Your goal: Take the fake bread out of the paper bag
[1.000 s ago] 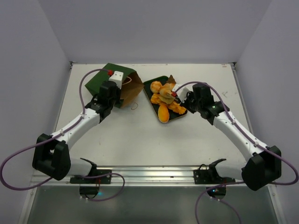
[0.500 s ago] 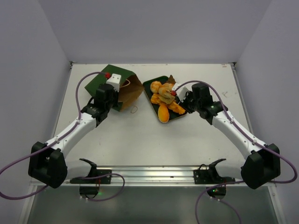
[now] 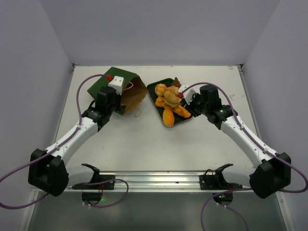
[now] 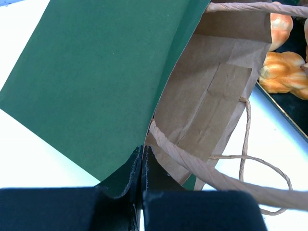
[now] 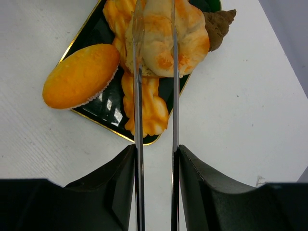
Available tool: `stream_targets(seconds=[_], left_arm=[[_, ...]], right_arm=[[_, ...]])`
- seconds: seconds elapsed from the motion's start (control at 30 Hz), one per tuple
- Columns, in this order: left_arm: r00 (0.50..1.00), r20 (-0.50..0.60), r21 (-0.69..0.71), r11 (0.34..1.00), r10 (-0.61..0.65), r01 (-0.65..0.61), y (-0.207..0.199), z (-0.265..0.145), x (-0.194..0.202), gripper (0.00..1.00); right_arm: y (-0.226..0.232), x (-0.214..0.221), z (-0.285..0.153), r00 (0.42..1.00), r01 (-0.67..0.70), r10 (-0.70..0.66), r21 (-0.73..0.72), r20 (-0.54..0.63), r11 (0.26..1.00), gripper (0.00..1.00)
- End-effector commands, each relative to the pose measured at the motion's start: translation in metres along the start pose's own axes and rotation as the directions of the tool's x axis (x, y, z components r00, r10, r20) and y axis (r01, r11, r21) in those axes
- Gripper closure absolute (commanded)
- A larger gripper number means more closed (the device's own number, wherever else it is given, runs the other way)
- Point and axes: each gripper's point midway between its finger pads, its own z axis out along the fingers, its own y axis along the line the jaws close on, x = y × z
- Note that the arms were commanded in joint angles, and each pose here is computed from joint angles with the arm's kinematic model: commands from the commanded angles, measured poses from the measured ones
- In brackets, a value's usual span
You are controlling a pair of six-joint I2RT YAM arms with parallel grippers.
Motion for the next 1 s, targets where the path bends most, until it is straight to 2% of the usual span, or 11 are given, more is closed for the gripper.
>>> stream_targets(seconds=[0.0, 0.27, 0.4, 0.53, 0.6, 0.63, 0.73, 0.77, 0.83, 0.87, 0.97], left_arm=[[0.999, 0.04, 0.004, 1.0, -0.004, 0.004, 0.005, -0.008, -0.017, 1.0], [0.998, 0.052, 0.022, 1.0, -0.018, 0.017, 0.006, -0.012, -0.029, 1.0], [0.992, 0.099, 0.059, 0.996, -0.072, 0.067, 0.006, -0.022, -0.06, 1.0], [0.979, 0.13, 0.062, 0.987, -0.158, 0.151, 0.031, -0.031, -0.093, 1.0], [0.969, 0.118, 0.108, 0.973, -0.218, 0.206, 0.036, -0.029, -0.102, 1.0], [0.955, 0.15, 0.094, 0.965, -0.256, 0.244, 0.056, -0.032, -0.118, 1.0], [0.917, 0.123, 0.144, 0.921, -0.381, 0.363, 0.086, -0.02, -0.124, 1.0], [0.905, 0.072, 0.201, 0.895, -0.42, 0.399, 0.085, -0.008, -0.117, 1.0], [0.859, 0.043, 0.221, 0.843, -0.511, 0.49, 0.104, 0.004, -0.114, 1.0], [0.843, -0.005, 0.267, 0.812, -0.537, 0.519, 0.101, 0.015, -0.109, 1.0], [0.797, -0.04, 0.299, 0.753, -0.603, 0.585, 0.108, 0.034, -0.109, 1.0]], right_arm=[[-0.008, -0.028, -0.014, 0.996, -0.013, 0.013, 0.006, 0.09, 1.0, 0.57], [-0.005, -0.039, -0.024, 0.991, -0.029, 0.031, -0.017, 0.131, 0.999, 0.58], [-0.009, -0.052, -0.034, 0.983, -0.061, 0.066, -0.033, 0.173, 0.998, 0.6], [-0.009, -0.059, -0.038, 0.976, -0.082, 0.091, -0.053, 0.198, 0.995, 0.6], [-0.007, -0.058, -0.036, 0.975, -0.089, 0.1, -0.067, 0.198, 0.994, 0.6], [-0.006, -0.058, -0.036, 0.974, -0.089, 0.101, -0.07, 0.202, 0.994, 0.6], [-0.002, -0.056, -0.034, 0.971, -0.099, 0.115, -0.086, 0.208, 0.991, 0.6], [0.001, -0.054, -0.034, 0.971, -0.1, 0.117, -0.092, 0.207, 0.991, 0.6], [0.004, -0.054, -0.034, 0.969, -0.103, 0.123, -0.103, 0.213, 0.989, 0.6], [0.006, -0.052, -0.033, 0.969, -0.105, 0.126, -0.108, 0.21, 0.989, 0.6], [0.007, -0.053, -0.035, 0.967, -0.109, 0.131, -0.112, 0.219, 0.988, 0.6]])
